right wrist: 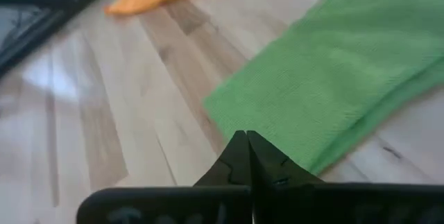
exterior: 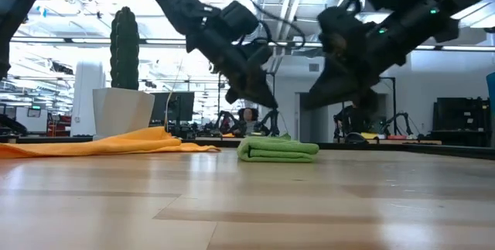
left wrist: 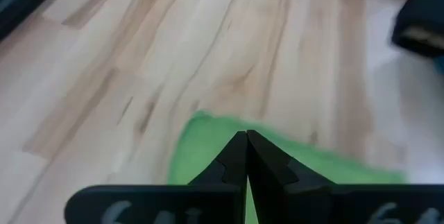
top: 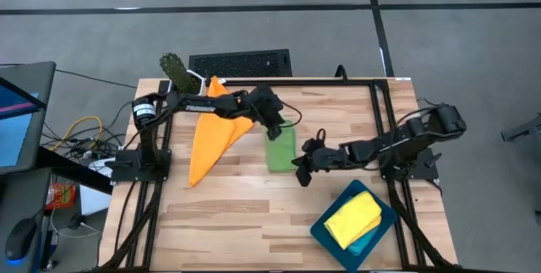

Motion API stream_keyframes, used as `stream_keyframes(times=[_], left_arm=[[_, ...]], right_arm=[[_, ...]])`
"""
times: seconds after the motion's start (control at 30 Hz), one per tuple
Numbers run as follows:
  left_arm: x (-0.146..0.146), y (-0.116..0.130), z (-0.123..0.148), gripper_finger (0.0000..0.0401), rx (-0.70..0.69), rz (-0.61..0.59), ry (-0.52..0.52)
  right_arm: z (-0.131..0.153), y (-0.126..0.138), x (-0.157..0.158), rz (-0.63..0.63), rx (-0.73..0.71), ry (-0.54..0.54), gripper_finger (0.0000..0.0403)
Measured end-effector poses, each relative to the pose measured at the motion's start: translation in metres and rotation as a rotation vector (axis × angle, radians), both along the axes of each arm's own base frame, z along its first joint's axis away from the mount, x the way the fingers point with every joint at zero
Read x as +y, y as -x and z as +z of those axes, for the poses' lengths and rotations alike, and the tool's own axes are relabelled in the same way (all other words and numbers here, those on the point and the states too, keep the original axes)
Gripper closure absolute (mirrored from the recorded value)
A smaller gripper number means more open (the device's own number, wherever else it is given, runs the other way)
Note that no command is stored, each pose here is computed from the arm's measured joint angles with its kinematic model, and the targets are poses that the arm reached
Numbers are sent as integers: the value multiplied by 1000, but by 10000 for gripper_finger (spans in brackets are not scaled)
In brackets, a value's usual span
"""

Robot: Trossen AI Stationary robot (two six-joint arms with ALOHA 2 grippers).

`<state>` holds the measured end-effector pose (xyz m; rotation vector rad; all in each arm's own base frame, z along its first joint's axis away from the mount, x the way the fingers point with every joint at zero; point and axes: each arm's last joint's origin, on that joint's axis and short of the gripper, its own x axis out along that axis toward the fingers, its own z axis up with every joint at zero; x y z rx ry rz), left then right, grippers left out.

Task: Fold microfiber towels
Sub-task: Fold the green microfiber towel, then put the folded green microfiber towel into the blue bin

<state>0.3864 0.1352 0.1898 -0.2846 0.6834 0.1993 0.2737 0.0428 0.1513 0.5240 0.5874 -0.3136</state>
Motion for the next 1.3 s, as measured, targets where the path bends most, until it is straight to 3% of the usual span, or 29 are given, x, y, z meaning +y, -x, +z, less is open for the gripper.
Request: stream_keyframes(times=[0.23, 0.47, 0.7, 0.87, 1.0, 1.13, 1.3], left_arm=[[16, 7, -24, 401, 41, -62, 16], [12, 12, -66, 401, 192, -83, 131], [25, 18, -50, 401, 181, 24, 107], [32, 27, -51, 401, 207, 149, 270], [24, 24, -48, 401, 192, 134, 355], [24, 24, -19, 401, 121, 120, 330], [28, 33, 26, 401, -2, 137, 268]], right_arm=[[-27, -24, -3, 37, 142, -7, 396], [-46, -22, -5, 8, 272, -74, 396], [-32, 0, -34, -20, 435, 29, 396], [-21, 16, -73, -88, 539, 86, 396], [-5, 24, -97, -173, 493, 77, 390], [26, 31, -107, -281, 399, 22, 377], [60, 51, -109, -569, 400, -222, 381]])
